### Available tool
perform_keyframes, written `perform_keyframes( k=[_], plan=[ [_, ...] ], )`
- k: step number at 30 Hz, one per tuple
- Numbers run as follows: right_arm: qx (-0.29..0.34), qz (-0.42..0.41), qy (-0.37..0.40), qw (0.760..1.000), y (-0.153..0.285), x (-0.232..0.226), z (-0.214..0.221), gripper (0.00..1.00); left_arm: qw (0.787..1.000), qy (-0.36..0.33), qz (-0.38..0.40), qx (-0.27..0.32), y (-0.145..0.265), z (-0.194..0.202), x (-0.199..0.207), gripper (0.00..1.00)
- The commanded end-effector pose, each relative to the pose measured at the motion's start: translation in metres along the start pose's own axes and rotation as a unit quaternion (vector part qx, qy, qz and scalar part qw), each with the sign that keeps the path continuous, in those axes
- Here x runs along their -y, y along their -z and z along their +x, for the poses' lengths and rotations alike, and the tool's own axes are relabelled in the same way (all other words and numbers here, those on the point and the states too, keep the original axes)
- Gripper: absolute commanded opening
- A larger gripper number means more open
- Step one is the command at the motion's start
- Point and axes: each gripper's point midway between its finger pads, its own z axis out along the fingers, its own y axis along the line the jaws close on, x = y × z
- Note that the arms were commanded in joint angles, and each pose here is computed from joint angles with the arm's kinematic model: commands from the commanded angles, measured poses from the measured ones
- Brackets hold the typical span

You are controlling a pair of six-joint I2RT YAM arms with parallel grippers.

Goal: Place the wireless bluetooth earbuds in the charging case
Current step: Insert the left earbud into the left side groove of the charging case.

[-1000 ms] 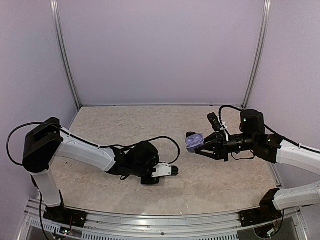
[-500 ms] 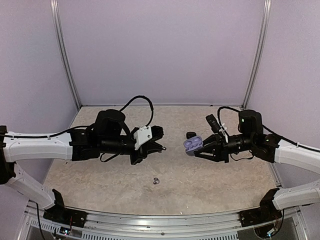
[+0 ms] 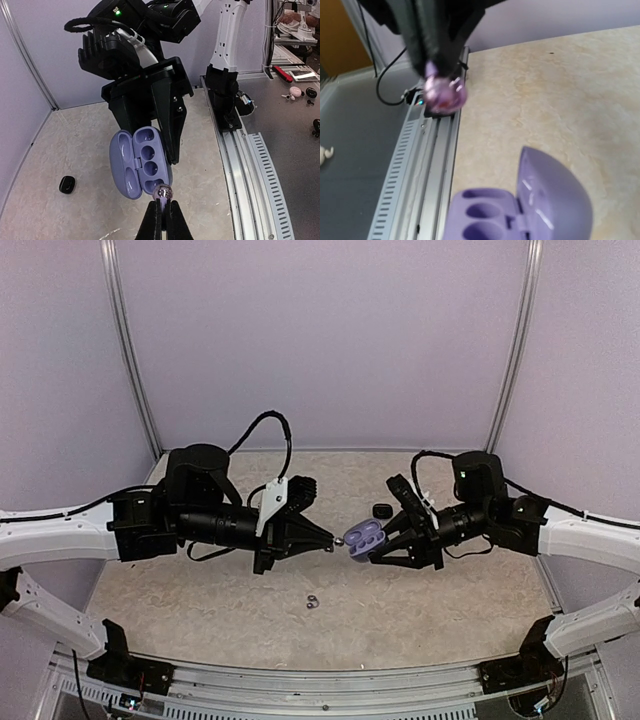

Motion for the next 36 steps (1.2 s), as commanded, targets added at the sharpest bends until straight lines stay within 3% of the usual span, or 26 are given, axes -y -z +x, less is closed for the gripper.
perform_keyframes(
  k=[1,17,36],
  plan=[
    [-0.007,-0.002,0.051,0.999,-0.006,-0.009,-0.009,0.0,0.999,0.01,0.034,0.023,-0.01,-0.018,0.016,0.0],
    [-0.015,-0.018,0.075,0.997,-0.011,-0.025,-0.015,0.0,1.0,-0.003,0.003,0.017,-0.029,-0.02,0.013,0.0],
    [0.007,-0.022,0.099,0.995,-0.004,-0.034,-0.028,0.0,1.0,0.012,0.012,-0.012,-0.033,0.013,0.012,0.0]
  ],
)
